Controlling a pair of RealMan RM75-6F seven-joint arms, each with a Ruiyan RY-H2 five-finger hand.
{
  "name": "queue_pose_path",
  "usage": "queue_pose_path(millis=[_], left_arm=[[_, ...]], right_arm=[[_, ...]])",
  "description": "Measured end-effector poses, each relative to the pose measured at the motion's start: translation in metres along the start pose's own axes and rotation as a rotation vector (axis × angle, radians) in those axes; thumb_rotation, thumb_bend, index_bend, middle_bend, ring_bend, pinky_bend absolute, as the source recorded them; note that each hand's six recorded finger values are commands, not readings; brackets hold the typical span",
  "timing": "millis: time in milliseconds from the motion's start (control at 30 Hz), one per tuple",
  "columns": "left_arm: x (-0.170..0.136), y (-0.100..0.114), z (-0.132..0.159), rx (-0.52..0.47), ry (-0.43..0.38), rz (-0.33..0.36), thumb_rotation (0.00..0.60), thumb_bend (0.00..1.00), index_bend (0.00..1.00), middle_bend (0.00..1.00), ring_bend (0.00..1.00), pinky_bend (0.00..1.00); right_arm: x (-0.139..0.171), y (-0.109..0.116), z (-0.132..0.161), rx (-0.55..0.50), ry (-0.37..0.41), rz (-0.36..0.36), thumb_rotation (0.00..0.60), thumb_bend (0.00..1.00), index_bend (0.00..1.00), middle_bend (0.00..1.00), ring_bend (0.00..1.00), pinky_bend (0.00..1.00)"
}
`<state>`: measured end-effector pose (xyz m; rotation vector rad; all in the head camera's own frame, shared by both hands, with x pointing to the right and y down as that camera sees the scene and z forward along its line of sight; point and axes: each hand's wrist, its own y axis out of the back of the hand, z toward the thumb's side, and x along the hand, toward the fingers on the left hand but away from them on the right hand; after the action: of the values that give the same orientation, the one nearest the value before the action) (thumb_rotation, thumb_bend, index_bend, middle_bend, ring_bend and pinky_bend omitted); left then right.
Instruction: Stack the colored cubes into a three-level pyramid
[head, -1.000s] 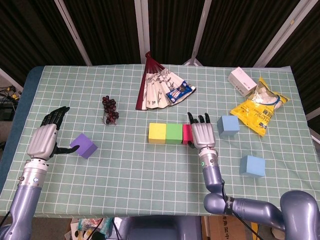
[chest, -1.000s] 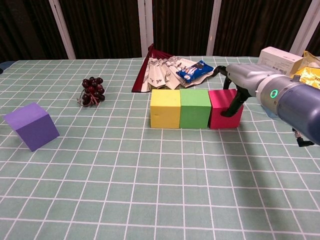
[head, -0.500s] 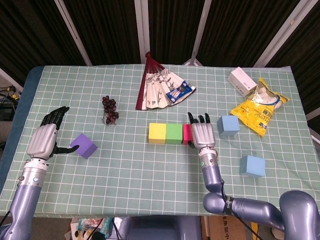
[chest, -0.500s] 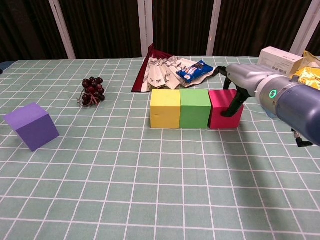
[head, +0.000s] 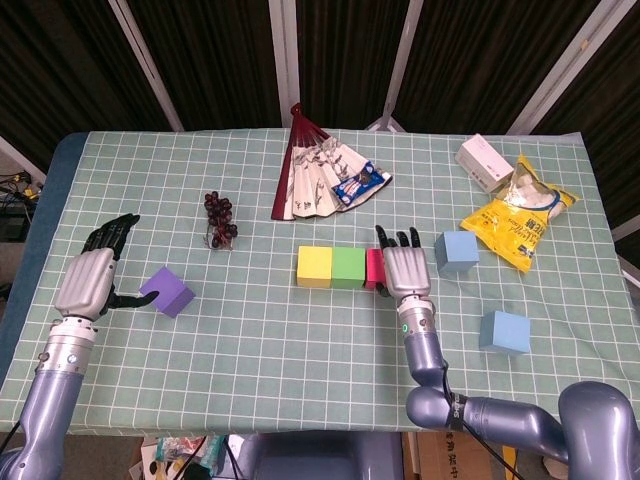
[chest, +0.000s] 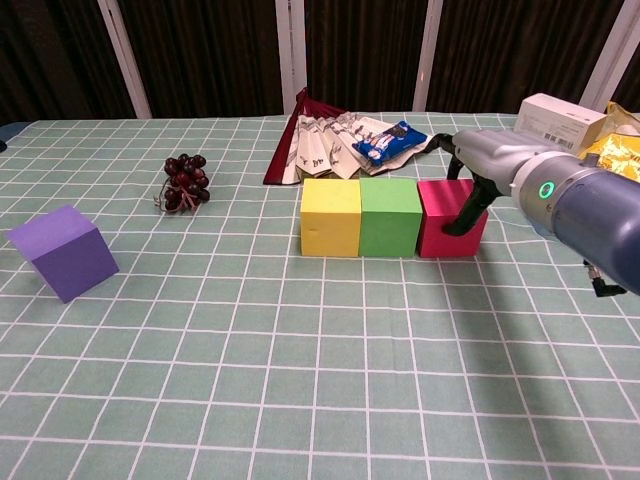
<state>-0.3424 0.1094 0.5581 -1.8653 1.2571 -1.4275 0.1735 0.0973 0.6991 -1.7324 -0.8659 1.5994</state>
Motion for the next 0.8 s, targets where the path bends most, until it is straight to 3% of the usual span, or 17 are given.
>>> queue_pose_path(millis=[367, 800], left_arm=[[0.0003, 0.0, 0.0, 0.001, 0.001, 0.001, 0.6, 0.15, 0.0, 0.03, 0.0, 0.0], [0.0, 0.0003, 0.0008, -0.003, -0.002, 0.001, 0.6, 0.15, 0.0, 0.03, 0.0, 0.0]], right_arm=[[0.0024, -0.0004, 0.0054, 0.002, 0.022, 0.006, 0.6, 0.25, 0.0, 0.17, 0.04, 0.0], [0.0062, 0.0049, 0.0067, 0.002, 0.031, -0.007, 0.6, 0.25, 0.0, 0.13, 0.01, 0.0]])
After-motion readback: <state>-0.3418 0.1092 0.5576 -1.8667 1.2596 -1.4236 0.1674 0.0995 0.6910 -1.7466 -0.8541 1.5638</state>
